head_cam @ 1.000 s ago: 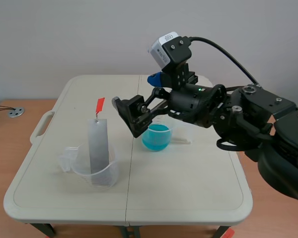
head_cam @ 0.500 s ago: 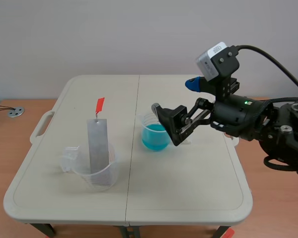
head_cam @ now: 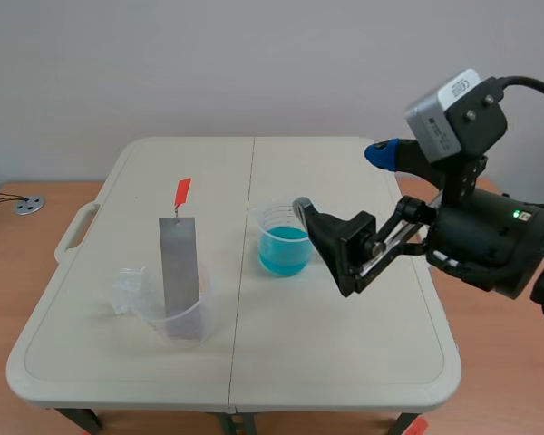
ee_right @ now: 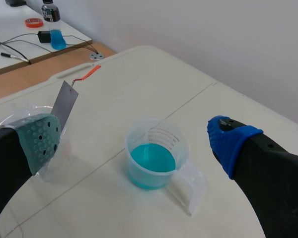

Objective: Hold the metal plate by the orange handle, dip it into the blue solution, take it out and point at it, then put the plate back in the beaker on the left.
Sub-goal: 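Return to the home posture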

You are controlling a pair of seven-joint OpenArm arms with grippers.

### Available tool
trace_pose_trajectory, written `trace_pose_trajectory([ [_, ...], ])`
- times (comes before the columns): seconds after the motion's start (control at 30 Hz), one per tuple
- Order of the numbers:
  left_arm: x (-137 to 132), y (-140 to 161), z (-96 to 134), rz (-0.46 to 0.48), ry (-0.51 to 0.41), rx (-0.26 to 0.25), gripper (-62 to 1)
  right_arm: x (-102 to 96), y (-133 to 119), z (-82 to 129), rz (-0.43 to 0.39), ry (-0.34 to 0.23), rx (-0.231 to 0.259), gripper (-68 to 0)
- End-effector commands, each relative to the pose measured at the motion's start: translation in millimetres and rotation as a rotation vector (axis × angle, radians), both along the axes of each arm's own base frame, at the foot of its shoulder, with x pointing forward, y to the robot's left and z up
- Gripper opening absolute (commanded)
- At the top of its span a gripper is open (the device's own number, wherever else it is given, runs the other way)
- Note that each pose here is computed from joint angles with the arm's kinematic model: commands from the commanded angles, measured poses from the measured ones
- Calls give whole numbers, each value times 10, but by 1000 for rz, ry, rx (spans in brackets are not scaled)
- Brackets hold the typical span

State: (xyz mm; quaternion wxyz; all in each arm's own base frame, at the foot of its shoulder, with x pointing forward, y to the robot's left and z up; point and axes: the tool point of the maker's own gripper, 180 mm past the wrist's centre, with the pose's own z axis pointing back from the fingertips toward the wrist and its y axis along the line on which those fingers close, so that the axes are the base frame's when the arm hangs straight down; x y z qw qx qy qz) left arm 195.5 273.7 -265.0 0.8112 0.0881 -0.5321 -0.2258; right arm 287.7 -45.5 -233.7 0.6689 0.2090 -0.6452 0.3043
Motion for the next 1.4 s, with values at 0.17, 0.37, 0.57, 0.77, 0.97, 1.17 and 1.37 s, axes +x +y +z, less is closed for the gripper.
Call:
trace_pose_trajectory([
  [0.17,-70,-441,12,-76,-2,-127,14,-194,-91,137,-25,-44,28,-67],
  [0.37,-142,-792,58,-145,-31,-168,14,-330,-177,99,-51,-33,53,-67],
  [0.57,-212,-1049,112,-191,-78,-189,14,-351,-176,61,-49,-28,35,-67],
  [0.77,-240,-1286,205,-242,-115,-227,14,-350,-176,40,-52,-19,29,-67],
  [0.97,-189,-1460,437,-283,-173,-256,14,-350,-176,40,-52,-19,29,-67],
  [1.17,-149,-1581,648,-314,-222,-270,14,-349,-180,9,-53,-6,17,-67],
  [1.37,-140,-1612,706,-322,-237,-275,14,-349,-184,-27,-55,9,4,-67],
])
